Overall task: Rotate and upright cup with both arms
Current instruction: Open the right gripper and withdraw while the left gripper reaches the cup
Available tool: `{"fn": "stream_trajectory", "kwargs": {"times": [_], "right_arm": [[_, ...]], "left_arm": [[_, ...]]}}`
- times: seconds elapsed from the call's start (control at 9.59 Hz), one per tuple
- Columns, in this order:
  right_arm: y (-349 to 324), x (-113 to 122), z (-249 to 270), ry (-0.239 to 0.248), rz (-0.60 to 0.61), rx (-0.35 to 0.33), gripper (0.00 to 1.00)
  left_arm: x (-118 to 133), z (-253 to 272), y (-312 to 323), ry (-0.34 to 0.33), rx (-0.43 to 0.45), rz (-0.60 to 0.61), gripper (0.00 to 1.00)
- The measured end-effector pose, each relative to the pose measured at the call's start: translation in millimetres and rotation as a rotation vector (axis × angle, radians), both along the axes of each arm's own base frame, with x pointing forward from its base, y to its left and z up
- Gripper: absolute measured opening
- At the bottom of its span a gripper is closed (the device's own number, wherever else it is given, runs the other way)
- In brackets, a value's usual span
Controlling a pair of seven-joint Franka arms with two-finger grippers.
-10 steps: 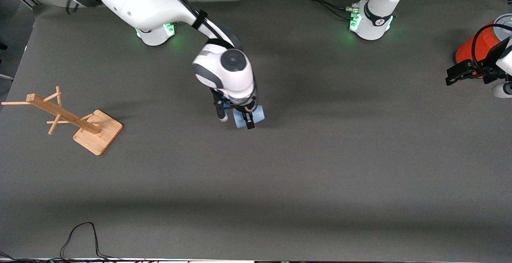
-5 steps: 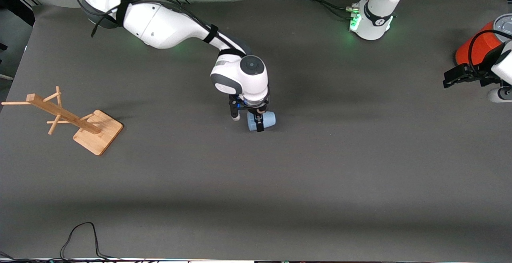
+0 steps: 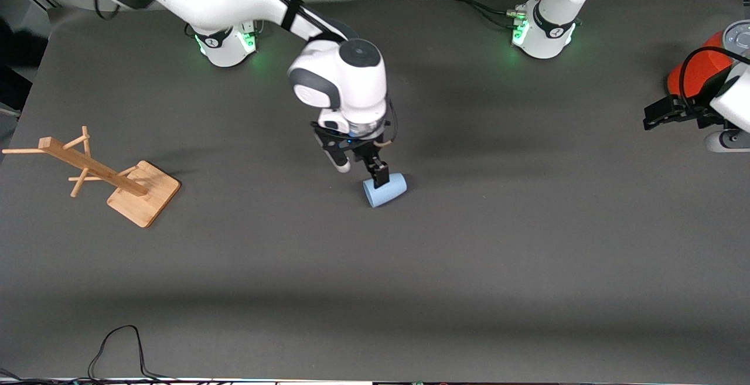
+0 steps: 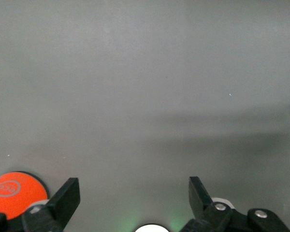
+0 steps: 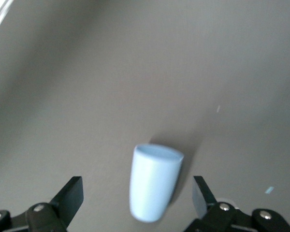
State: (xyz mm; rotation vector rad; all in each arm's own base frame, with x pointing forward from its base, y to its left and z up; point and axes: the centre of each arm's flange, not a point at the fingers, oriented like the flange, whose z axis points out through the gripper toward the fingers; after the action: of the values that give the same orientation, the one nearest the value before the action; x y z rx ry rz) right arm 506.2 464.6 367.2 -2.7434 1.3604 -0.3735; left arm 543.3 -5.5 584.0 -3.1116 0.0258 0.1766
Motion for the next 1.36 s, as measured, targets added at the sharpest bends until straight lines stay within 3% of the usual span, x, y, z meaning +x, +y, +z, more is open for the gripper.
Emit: {"fn": "stream_trajectory", "kwargs": {"times": [0.31,0.63,0.94,1.36], "right_arm": [[-113.4,59.9,87.3,0.056,0.207,0.02,1.0],[-217.7,74.8,149.1,0.121,0.474,0.0,1.0],[-330.9,58.3,193.9,0.156,0.646,-0.014,1.0],[-429.7,27.4,225.2,0.201,0.75,0.002,1.0]], "left_arm": [[2.5,-9.9,-69.7,0.01,0.012,-0.005,1.0],[12.3,-22.4,-186.1,0.003,0.022,0.036,1.0],[28.5,-71.6,-311.0,-0.022,0.095,0.046,1.0],[31.4,-191.9,-472.4,-0.155,0.158,0.1,1.0]]}}
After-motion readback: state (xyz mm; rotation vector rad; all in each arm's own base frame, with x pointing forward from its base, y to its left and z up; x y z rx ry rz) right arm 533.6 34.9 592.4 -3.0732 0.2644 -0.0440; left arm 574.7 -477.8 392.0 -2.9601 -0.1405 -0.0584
